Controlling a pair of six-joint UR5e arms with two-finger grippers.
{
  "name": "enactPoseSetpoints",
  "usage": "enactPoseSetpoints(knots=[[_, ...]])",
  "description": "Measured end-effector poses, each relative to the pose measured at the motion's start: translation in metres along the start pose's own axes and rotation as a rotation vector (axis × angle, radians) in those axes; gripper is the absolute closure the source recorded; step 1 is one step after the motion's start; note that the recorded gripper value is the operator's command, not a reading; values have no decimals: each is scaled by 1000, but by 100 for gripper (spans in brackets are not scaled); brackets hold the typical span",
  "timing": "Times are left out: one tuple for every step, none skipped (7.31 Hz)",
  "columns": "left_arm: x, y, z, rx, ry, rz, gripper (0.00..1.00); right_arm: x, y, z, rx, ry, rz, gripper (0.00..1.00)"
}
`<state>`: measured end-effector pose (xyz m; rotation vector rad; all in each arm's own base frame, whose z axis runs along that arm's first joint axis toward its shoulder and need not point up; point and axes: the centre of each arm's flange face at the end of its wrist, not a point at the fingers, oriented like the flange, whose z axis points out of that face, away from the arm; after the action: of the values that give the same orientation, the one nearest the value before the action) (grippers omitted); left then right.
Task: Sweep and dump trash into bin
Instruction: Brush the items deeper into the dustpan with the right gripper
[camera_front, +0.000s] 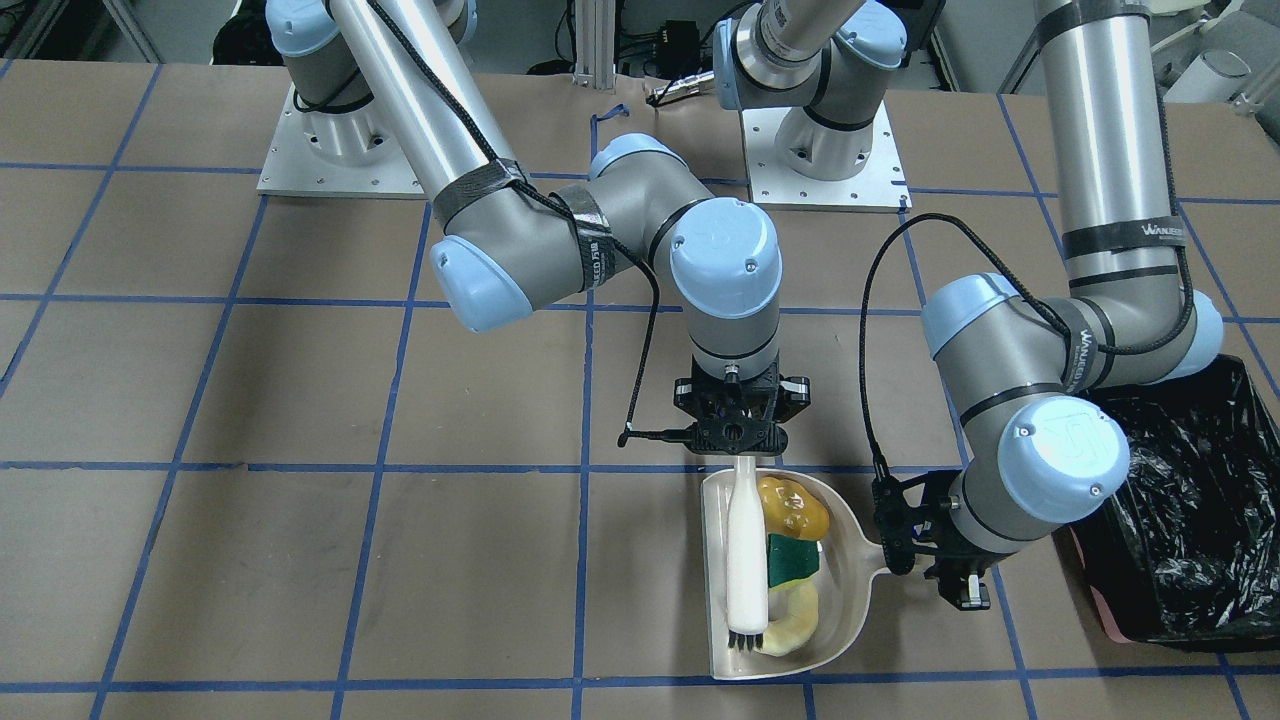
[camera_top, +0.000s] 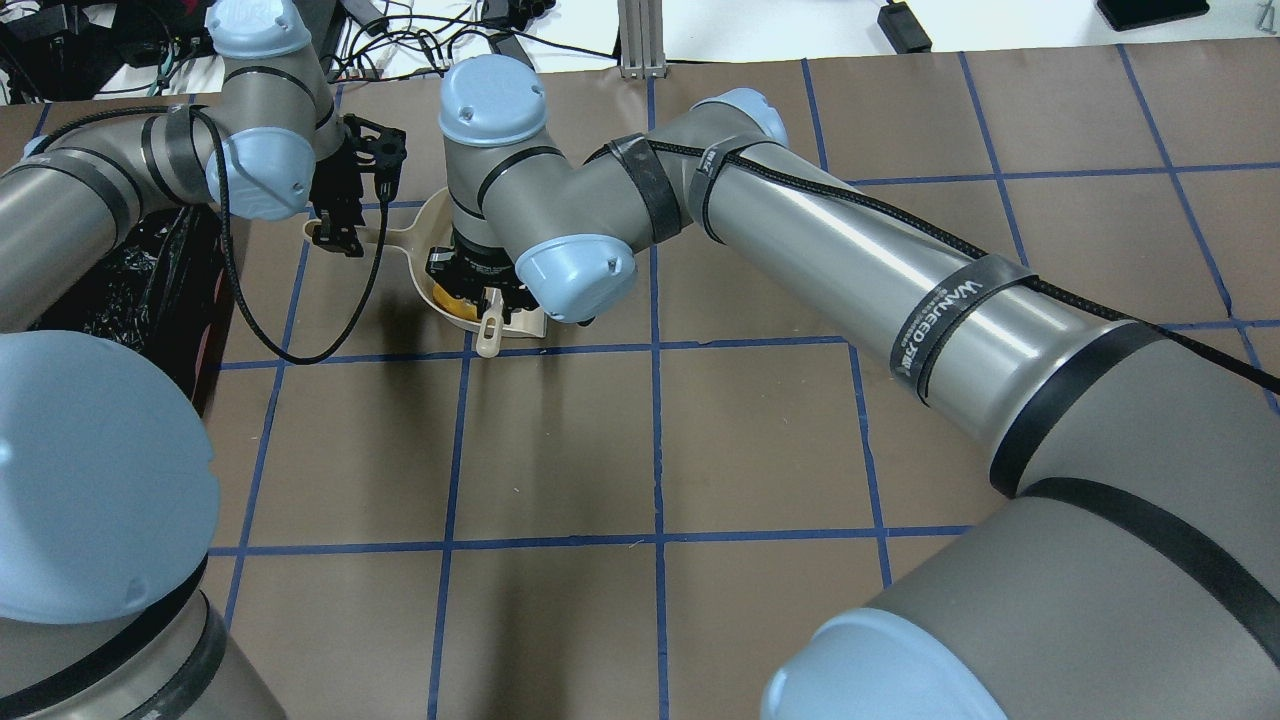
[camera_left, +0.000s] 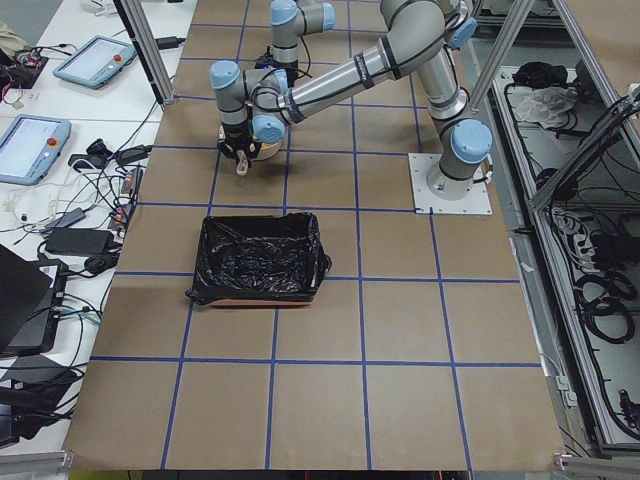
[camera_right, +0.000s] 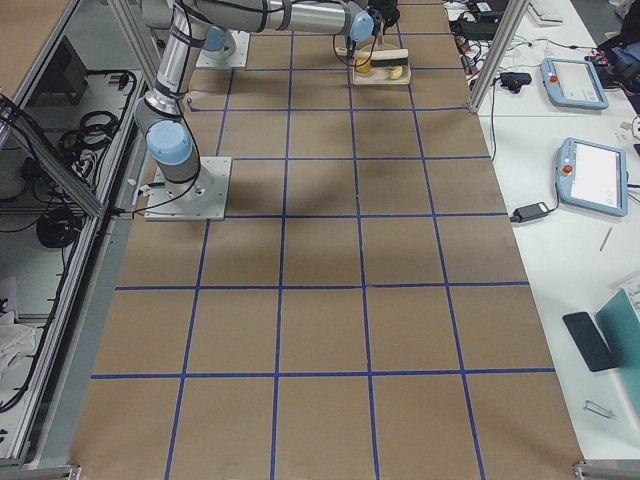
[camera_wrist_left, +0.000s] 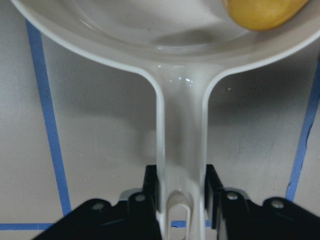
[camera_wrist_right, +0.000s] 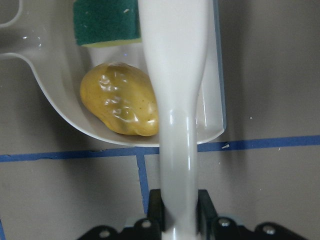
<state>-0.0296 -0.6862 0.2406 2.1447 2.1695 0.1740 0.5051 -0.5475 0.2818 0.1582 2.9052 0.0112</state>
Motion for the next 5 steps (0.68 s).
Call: enactPoseSetpoints(knots=[[0,0,0,0,0,0,82,0,0,2,0,4,-4,100],[0,0,0,0,0,0,82,-1,3,6,-2,11,-14,100],[0,0,0,0,1,0,82,-1,4,8,-1,19,-24,100],[0,0,0,0,1,0,82,-1,4,9,5,34,-31,100],[0,0,0,0,0,0,82,2,3,13,18,61,-46,100]])
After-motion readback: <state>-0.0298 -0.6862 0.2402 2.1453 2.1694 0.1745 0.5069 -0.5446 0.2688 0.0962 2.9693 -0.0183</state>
